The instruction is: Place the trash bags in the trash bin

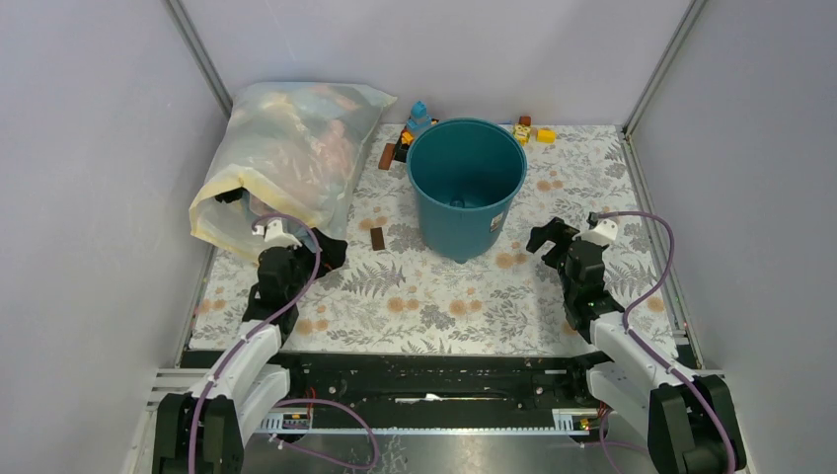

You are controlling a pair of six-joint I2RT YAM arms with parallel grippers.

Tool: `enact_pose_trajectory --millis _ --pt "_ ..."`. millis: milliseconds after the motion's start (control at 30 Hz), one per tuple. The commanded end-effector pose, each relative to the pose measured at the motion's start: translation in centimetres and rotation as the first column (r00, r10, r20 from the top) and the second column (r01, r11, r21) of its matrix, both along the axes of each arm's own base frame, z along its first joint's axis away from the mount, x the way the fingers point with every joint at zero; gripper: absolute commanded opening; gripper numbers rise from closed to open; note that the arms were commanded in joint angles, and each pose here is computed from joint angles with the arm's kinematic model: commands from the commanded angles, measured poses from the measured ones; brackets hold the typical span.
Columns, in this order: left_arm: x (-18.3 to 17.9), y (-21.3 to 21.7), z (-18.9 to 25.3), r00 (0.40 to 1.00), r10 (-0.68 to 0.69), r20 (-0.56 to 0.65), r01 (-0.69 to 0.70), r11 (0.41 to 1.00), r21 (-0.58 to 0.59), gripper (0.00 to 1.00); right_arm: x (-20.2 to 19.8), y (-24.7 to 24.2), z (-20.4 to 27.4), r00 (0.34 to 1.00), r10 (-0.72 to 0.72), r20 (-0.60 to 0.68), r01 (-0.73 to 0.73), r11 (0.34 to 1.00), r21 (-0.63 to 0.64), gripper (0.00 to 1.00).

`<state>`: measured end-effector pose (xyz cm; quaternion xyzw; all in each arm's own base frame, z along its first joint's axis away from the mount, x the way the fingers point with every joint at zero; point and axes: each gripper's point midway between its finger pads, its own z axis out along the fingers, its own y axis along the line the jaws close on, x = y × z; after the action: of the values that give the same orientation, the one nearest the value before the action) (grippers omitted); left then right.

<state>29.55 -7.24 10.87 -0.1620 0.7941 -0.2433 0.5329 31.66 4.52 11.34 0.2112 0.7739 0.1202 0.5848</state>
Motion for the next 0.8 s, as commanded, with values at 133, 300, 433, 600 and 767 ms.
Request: enact_pose_trajectory --millis 133,300,433,600,767 --pt "1.4 3.7 0.7 0.969 0.241 -0.050 -0.240 0.971 0.014 0.99 0.2 0.1 1.2 0.999 0.007 0.051 -0.007 1.000 0.002 1.00" --pt "0.7 4.4 1.5 0.960 0.279 -0.008 -0.279 0.960 0.007 0.85 0.2 0.2 1.3 0.999 0.009 0.051 -0.009 1.000 0.005 1.00" --pt "-0.5 7.6 1.8 0.889 0.457 -0.004 -0.457 0.889 -0.032 0.69 0.3 0.3 1.1 0.999 0.015 0.044 -0.016 1.000 0.007 1.00" --pt "-0.3 9.1 2.2 0.868 0.497 -0.019 -0.496 0.862 -0.106 0.66 0.5 0.5 0.8 0.999 0.021 0.034 -0.021 1.000 0.007 1.00" --pt "0.1 10.4 0.4 0.850 0.514 -0.112 -0.526 0.834 -0.168 0.66 0.7 0.8 0.7 0.999 0.036 0.024 -0.036 0.999 0.010 1.00"
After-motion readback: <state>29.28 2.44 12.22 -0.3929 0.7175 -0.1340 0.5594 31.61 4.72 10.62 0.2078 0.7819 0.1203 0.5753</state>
